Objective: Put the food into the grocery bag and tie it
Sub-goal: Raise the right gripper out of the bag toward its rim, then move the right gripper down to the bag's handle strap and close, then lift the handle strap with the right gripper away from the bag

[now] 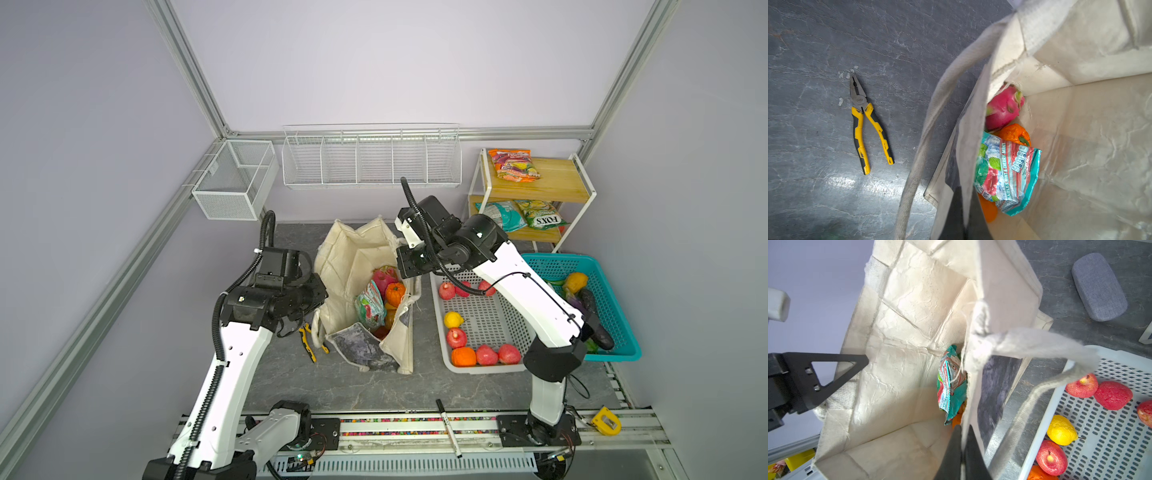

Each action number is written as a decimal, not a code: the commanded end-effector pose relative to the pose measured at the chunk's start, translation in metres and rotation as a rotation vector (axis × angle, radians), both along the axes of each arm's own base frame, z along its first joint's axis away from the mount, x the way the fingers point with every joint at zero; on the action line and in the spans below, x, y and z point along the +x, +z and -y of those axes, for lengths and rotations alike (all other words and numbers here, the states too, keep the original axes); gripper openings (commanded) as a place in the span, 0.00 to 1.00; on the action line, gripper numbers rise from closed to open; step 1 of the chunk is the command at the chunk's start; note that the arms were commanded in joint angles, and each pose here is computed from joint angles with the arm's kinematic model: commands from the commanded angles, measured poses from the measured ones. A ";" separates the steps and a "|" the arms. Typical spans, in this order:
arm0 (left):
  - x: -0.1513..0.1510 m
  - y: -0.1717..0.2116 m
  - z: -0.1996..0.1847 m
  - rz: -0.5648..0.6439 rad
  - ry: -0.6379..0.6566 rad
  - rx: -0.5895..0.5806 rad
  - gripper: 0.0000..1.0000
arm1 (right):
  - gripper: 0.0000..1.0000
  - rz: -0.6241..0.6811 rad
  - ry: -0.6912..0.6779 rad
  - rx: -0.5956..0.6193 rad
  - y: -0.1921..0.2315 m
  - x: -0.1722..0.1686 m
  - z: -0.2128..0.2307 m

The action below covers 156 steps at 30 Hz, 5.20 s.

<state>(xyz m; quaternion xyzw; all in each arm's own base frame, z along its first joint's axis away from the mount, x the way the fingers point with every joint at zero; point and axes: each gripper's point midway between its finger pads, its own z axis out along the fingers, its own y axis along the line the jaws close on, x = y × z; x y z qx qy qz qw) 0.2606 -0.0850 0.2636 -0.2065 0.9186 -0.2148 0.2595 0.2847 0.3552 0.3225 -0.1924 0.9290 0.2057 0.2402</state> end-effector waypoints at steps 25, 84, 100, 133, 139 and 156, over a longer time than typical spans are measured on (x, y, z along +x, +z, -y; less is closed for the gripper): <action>0.024 0.023 0.007 0.087 -0.011 -0.023 0.00 | 0.07 -0.053 -0.015 -0.091 -0.045 0.011 0.007; 0.007 0.000 -0.031 -0.019 0.118 0.126 0.03 | 0.51 -0.381 -0.665 0.393 -0.095 0.026 0.119; 0.008 0.002 -0.032 -0.017 0.123 0.125 0.03 | 0.59 -0.664 -0.688 0.454 -0.176 0.026 0.050; 0.004 0.003 -0.032 -0.009 0.121 0.116 0.03 | 0.24 -0.686 -0.708 0.436 -0.212 0.025 0.030; 0.004 0.005 -0.034 -0.006 0.128 0.118 0.03 | 0.09 -0.643 -0.718 0.397 -0.199 0.022 0.055; 0.005 0.006 -0.035 -0.005 0.133 0.114 0.04 | 0.07 -0.393 -0.586 0.303 -0.098 0.008 0.114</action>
